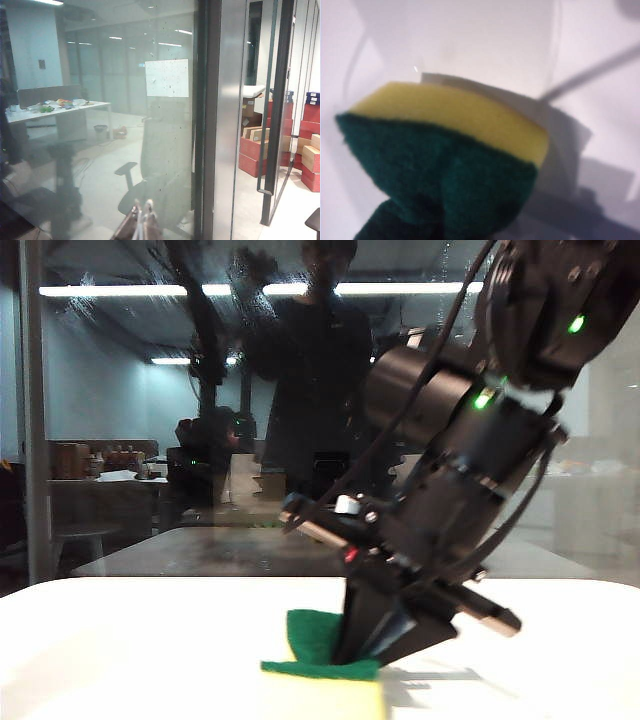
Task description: Reach upward to find where there is water on the glass, pick up the sponge from the table, dry the water, and finally place the sponge back on the table.
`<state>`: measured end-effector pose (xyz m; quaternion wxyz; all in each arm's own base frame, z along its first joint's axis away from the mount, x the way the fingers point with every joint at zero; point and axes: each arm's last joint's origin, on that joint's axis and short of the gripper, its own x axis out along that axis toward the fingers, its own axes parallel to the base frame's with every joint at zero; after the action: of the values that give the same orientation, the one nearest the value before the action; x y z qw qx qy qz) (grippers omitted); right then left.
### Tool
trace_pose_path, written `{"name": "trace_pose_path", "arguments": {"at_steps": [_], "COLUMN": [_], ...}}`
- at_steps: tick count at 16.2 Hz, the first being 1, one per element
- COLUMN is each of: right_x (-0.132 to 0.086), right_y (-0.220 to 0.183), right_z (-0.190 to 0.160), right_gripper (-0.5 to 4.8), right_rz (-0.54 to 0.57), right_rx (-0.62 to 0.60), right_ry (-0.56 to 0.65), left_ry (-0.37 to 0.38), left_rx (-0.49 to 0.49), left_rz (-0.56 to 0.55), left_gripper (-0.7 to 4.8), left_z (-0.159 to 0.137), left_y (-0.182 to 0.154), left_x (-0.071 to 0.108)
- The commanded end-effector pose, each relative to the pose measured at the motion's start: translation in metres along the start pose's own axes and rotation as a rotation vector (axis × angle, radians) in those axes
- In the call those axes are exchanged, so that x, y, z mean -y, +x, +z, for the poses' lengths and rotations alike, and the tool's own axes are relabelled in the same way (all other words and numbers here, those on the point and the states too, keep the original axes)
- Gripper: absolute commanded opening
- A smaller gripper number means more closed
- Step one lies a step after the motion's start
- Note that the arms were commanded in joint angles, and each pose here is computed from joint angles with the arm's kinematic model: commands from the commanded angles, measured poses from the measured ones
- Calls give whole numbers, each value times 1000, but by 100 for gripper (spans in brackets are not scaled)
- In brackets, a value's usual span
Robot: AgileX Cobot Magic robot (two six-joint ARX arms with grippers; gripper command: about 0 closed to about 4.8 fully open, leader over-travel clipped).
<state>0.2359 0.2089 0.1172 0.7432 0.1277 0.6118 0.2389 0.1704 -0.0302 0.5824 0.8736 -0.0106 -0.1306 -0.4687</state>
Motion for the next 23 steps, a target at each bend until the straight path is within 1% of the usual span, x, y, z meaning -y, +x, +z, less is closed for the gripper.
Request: {"name": "trace_pose_path", "arguments": {"at_steps": [1,2,4,6,7,10,13,14,17,21,23], "right_x": [-2,-7,-12,-21,-28,-45,-68,-73,-93,-108,-115], "right_y": [-21,-36,-59,-92,-116,-168,-238,-251,-314,-368,-397], "right_z": [-1,2,5,9,12,17,14,14,7,-1,-6], "right_gripper": [-9,-9,-9,-9,-9,-9,-9,-9,-9,-9,-9], "right_rz": [-24,-14,-38,-93,-111,-97,-100,-99,-82,-111,-139], "right_rx": [26,79,143,224,283,420,632,670,865,1003,1108], "right_ry": [-5,-13,-23,-76,-113,-169,-241,-257,-319,-386,-415], "left_ry": [15,15,15,16,16,17,17,17,17,17,17], "left_rx": [10,10,10,11,11,11,11,11,11,11,11], "left_rz": [-6,-6,-6,-6,-6,-6,-6,-6,-6,-6,-6], "left_gripper": [-6,-6,-6,-6,-6,-6,-6,-6,-6,-6,-6], "left_z": [3,3,3,3,3,3,3,4,4,4,4], "left_y": [-2,-2,-2,-2,-2,-2,-2,-2,-2,-2,-2], "left_x": [3,3,3,3,3,3,3,3,3,3,3]}}
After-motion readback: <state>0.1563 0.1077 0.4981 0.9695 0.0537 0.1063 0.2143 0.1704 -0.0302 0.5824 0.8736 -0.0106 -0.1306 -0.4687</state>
